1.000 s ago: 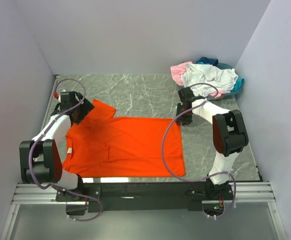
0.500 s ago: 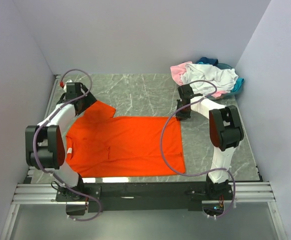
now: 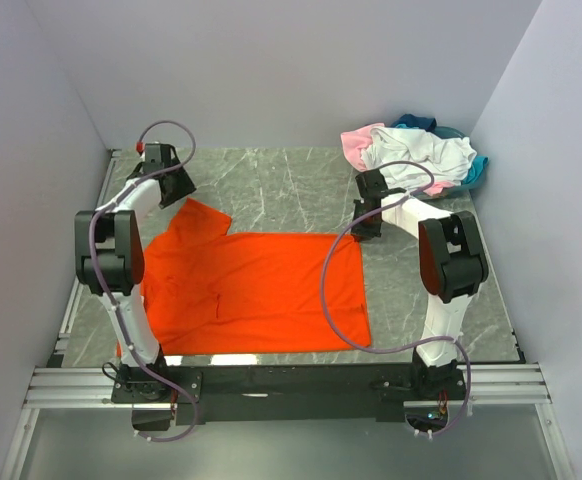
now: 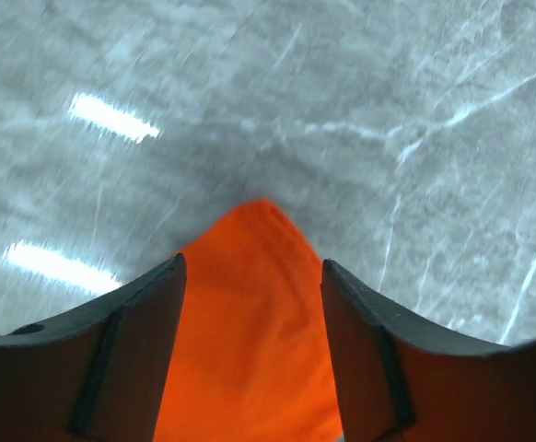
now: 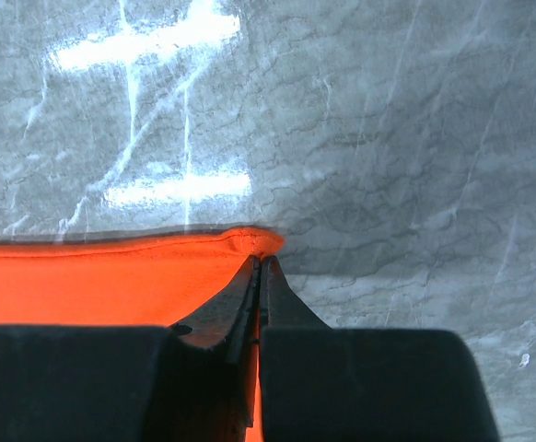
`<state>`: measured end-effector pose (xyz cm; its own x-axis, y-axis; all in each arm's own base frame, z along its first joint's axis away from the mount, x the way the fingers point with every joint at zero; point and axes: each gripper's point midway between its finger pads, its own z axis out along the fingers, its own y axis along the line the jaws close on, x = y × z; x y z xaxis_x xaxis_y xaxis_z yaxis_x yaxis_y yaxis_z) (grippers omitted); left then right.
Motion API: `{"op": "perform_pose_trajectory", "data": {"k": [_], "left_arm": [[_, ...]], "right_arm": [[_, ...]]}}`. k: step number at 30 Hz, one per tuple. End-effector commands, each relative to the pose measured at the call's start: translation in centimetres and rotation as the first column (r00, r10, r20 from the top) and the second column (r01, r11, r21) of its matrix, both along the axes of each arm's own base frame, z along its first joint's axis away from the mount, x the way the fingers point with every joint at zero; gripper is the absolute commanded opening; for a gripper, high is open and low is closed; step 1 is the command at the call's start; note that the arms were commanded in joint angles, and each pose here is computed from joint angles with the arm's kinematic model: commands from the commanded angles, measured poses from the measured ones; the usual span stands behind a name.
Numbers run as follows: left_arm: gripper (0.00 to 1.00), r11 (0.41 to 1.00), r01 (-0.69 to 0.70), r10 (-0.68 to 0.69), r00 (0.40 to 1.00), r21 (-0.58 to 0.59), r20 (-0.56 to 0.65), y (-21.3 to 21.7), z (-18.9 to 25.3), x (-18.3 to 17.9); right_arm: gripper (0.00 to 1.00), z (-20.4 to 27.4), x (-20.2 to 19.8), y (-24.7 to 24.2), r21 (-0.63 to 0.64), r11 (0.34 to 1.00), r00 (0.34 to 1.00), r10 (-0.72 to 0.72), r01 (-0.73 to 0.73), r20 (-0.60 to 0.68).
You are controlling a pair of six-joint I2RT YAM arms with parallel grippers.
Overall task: Fold and stack the t-shirts
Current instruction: Fold the tshirt
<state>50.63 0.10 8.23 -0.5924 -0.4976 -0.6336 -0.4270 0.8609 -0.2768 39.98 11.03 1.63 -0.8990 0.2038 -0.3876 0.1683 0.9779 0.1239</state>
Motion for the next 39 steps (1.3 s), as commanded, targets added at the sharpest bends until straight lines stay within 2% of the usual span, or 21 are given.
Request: {"op": "perform_pose_trajectory", "data": {"k": [1,6,17,28,31,34,35,39], "left_arm": [[0.65,0.999,0.04,-0.041,0.999,0.014,0.007,-0.2,0.0,1.9],[0.56,0.996,0.086,-0.086,0.996,0.023,-0.029,-0.5,-1.4,3.3],[0.46,0.99,0.132,-0.13,0.99,0.043,-0.048,-0.6,-3.2,4.5],[0.33,0.982,0.183,-0.179,0.979,0.039,-0.097,-2.1,-5.1,4.1],[0.27,0.982,0.185,-0.18,0.978,0.036,-0.104,-2.2,-5.3,4.0],[0.12,0.982,0.184,-0.18,0.978,0.033,-0.102,-2.2,-5.3,4.0],[0.03,0.982,0.185,-0.181,0.978,0.032,-0.101,-2.2,-5.3,4.0],[0.0,0.983,0.178,-0.175,0.981,0.032,-0.089,-2.2,-4.7,4.2]], "right_arm": [[0.0,0.2,-1.2,-0.9,-0.026,1.0,1.0,-0.003,0.002,-0.017],[0.0,0.6,-1.4,-1.0,-0.024,1.0,1.0,-0.001,0.001,-0.013],[0.0,0.4,-2.6,-1.1,-0.018,1.0,1.0,0.003,-0.003,-0.025],[0.0,0.4,-3.5,-1.2,-0.019,1.0,0.999,0.008,-0.009,-0.033],[0.0,0.5,-3.4,-1.2,-0.017,1.0,1.0,0.005,-0.006,-0.03],[0.0,0.8,-3.3,-1.1,-0.016,1.0,1.0,0.006,-0.007,-0.022],[0.0,0.9,-3.3,-1.2,-0.016,1.0,1.0,0.005,-0.005,-0.022],[0.0,1.2,-3.1,-1.1,-0.016,1.0,1.0,0.006,-0.006,-0.016]]}}
